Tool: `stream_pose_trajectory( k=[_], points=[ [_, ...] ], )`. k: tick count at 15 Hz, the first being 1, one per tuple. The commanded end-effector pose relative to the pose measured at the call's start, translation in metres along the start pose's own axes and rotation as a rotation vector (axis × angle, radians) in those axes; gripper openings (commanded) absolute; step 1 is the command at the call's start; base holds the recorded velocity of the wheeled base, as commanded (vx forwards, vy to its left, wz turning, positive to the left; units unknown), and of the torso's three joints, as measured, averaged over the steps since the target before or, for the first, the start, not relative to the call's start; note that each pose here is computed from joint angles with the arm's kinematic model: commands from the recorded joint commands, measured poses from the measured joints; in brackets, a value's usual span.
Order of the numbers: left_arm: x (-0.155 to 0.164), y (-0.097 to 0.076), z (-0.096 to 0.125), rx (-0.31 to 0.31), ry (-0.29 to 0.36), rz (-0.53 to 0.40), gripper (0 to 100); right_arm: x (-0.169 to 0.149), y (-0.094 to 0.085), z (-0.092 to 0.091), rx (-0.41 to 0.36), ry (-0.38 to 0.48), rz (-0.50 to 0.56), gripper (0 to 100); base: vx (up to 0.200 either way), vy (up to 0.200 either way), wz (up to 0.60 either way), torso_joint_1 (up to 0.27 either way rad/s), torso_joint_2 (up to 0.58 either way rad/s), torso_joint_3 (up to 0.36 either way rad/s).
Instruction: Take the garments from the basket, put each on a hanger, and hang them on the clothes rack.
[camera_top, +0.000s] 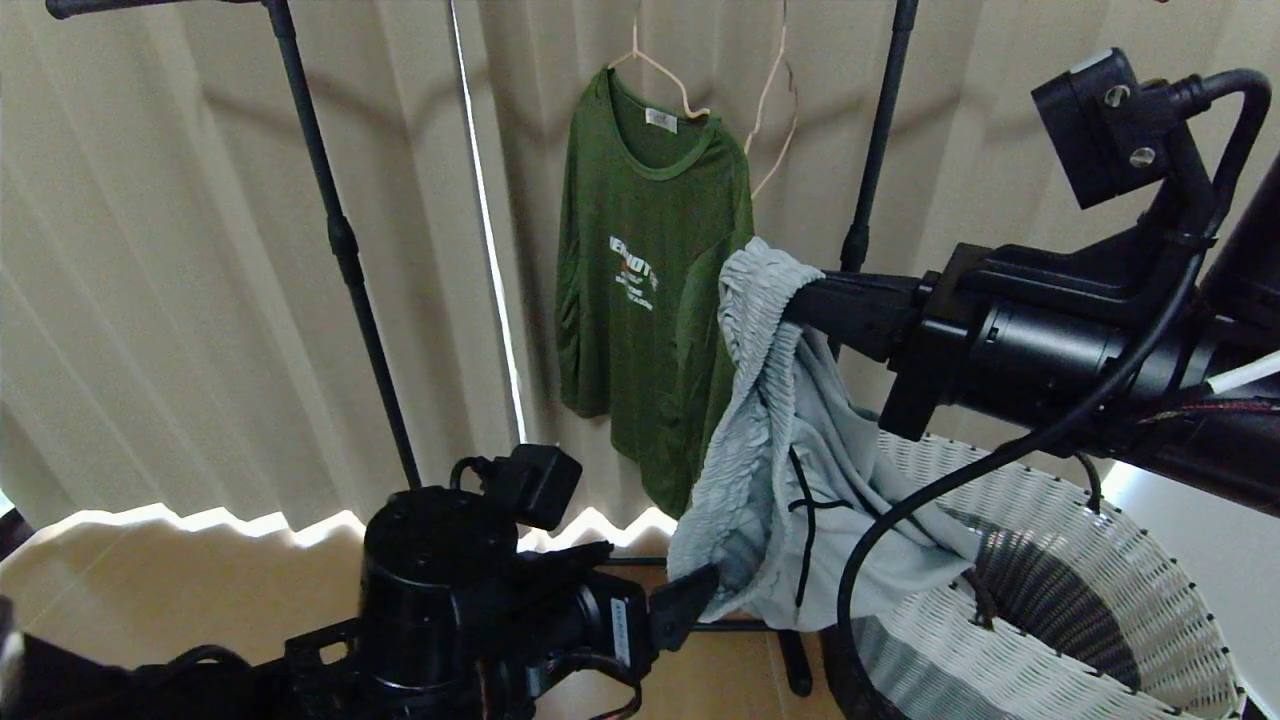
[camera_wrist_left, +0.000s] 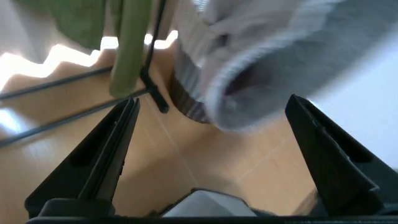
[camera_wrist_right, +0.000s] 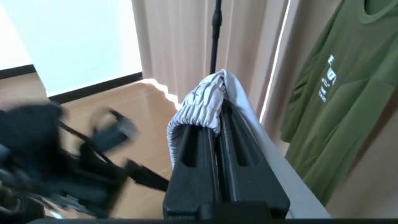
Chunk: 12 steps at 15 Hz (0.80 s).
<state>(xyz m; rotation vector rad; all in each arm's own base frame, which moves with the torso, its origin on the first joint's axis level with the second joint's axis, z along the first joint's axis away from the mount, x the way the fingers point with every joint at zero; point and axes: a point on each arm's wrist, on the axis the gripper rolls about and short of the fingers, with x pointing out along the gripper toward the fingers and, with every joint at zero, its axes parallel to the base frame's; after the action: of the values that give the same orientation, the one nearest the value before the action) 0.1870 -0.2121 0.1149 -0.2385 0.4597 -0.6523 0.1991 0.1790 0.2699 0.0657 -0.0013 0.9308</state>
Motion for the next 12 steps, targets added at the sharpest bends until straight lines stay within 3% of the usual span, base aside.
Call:
stream_pose_trajectory(
  k=[1, 5, 11, 12],
  points=[
    [0.024, 0.018, -0.015, -0.018, 0.030, 0.070, 100, -0.003, 0.001, 0.003, -0.002, -0.009, 0.003, 0, 0.000, 0.000, 0.00, 0.000, 0.00, 0.000],
    [0.036, 0.022, -0.021, -0.024, 0.009, 0.069, 100, -0.007, 0.009, 0.006, -0.004, -0.021, 0.033, 0, 0.000, 0.000, 0.00, 0.000, 0.00, 0.000],
    [0.036, 0.016, -0.014, -0.031, -0.076, 0.017, 100, -0.007, 0.011, 0.006, -0.003, -0.021, 0.041, 0, 0.000, 0.000, 0.00, 0.000, 0.00, 0.000],
    [0.037, 0.017, -0.015, -0.031, -0.072, 0.021, 0, -0.007, 0.011, 0.006, -0.003, -0.021, 0.041, 0, 0.000, 0.000, 0.00, 0.000, 0.00, 0.000]
  ],
)
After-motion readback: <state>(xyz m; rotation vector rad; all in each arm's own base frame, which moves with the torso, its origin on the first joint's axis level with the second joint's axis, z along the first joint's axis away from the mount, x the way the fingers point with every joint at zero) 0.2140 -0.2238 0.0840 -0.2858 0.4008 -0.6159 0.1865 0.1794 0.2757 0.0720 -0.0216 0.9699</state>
